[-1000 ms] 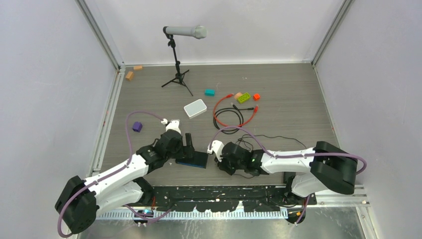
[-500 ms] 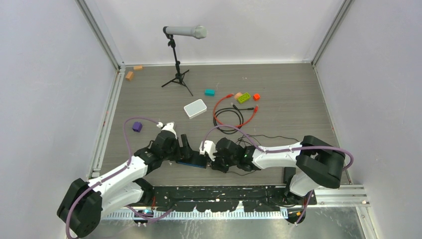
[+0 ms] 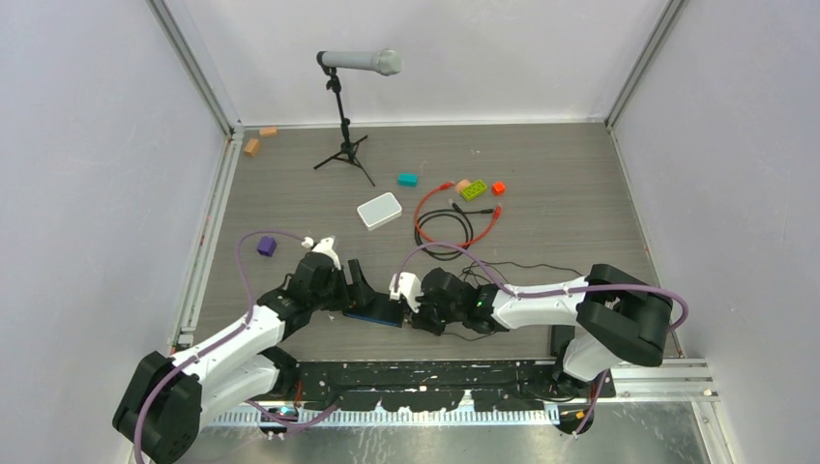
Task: Insert the plug into the switch port
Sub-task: Insert the power into the switch port.
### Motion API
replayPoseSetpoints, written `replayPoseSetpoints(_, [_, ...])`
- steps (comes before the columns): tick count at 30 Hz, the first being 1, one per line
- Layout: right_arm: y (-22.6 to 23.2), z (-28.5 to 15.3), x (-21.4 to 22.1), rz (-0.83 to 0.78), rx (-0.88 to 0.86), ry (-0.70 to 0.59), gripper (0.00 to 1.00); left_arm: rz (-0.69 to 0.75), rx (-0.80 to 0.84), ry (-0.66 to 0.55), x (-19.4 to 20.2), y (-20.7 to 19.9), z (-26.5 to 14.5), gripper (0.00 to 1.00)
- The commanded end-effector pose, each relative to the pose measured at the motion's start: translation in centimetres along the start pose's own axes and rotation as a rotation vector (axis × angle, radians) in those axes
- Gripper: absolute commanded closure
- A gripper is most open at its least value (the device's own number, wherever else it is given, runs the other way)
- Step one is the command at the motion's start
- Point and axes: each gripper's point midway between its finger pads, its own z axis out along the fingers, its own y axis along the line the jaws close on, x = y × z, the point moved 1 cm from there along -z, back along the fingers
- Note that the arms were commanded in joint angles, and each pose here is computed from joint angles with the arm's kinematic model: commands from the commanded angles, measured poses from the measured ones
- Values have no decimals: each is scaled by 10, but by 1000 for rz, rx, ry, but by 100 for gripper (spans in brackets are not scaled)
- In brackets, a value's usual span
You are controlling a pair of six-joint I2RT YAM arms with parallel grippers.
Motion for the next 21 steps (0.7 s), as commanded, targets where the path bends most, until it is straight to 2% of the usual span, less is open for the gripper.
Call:
replayPoseSetpoints(1, [-10, -2, -12, 46, 41, -21, 99, 23, 34, -19, -5, -4, -4, 21])
replayPoseSetpoints(9, [-12, 0, -11, 113, 62, -3, 100, 24, 31, -24, -6, -4, -6, 21])
replayPoseSetpoints(21, [-13, -13, -13, 108, 79, -42, 100, 27, 31, -23, -8, -5, -5, 22])
